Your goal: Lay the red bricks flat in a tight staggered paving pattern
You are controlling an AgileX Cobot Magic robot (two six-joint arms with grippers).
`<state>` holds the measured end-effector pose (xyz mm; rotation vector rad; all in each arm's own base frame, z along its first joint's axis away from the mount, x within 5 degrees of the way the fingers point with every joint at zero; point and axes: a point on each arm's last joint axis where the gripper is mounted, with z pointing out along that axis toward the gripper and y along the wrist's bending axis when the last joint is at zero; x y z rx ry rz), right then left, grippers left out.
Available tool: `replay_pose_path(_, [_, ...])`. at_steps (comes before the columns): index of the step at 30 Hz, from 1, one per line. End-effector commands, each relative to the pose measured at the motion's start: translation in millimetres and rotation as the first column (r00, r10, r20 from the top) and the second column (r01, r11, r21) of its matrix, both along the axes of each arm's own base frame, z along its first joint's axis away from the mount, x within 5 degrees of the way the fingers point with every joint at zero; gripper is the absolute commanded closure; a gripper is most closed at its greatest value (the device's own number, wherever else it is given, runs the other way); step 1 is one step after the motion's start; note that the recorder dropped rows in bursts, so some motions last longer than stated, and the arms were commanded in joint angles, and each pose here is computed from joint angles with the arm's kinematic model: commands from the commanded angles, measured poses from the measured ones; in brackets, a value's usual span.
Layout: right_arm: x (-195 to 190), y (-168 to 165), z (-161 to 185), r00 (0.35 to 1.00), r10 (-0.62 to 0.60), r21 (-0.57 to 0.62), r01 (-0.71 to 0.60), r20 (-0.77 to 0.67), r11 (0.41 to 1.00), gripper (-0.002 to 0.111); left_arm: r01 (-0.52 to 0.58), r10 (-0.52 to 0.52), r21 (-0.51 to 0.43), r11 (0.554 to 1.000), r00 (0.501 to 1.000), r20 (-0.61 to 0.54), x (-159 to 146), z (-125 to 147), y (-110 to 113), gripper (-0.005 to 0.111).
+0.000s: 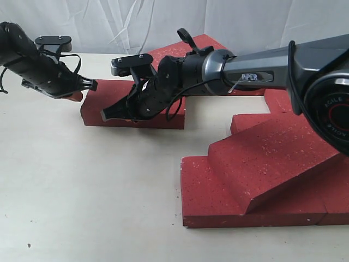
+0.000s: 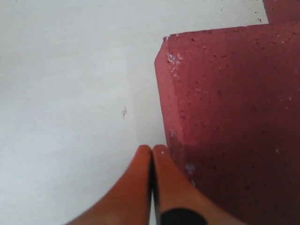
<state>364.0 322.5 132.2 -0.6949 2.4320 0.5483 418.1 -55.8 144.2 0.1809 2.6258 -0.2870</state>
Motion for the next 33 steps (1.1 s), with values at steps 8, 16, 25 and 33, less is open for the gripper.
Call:
replay_pose_path(8, [-10.4, -4.4, 11.8, 0.995, 0.063, -0.058, -0.068, -0.083, 0.996, 0.109, 0.003, -0.003, 0.011, 1.0, 1.0, -0.008, 1.8, -6.5, 0.9, 0.107])
replay_pose_path(16, [-7.5, -10.3, 9.7, 0.998, 0.033, -0.127, -0.041, -0.062, 0.991, 0.109, -0.022, 0.022, -0.017, 1.0, 0.999, -0.034, 2.7, -17.3, -0.5, 0.107])
replay_pose_path(25, [-16.6, -10.3, 27.6, 0.989, 0.008, -0.076, -0.019, -0.147, 0.997, 0.109, -0.022, 0.02, -0.043, 0.999, 0.999, -0.044, 1.4, -18.6, -10.2, 0.107])
replay_pose_path(33, [-6.9, -36.9, 66.5, 0.979, -0.097, -0.017, 0.096, -0.18, 0.995, 0.109, -0.029, 0.023, -0.087, 0.996, 0.997, -0.068, -0.9, -22.0, -24.5, 0.107])
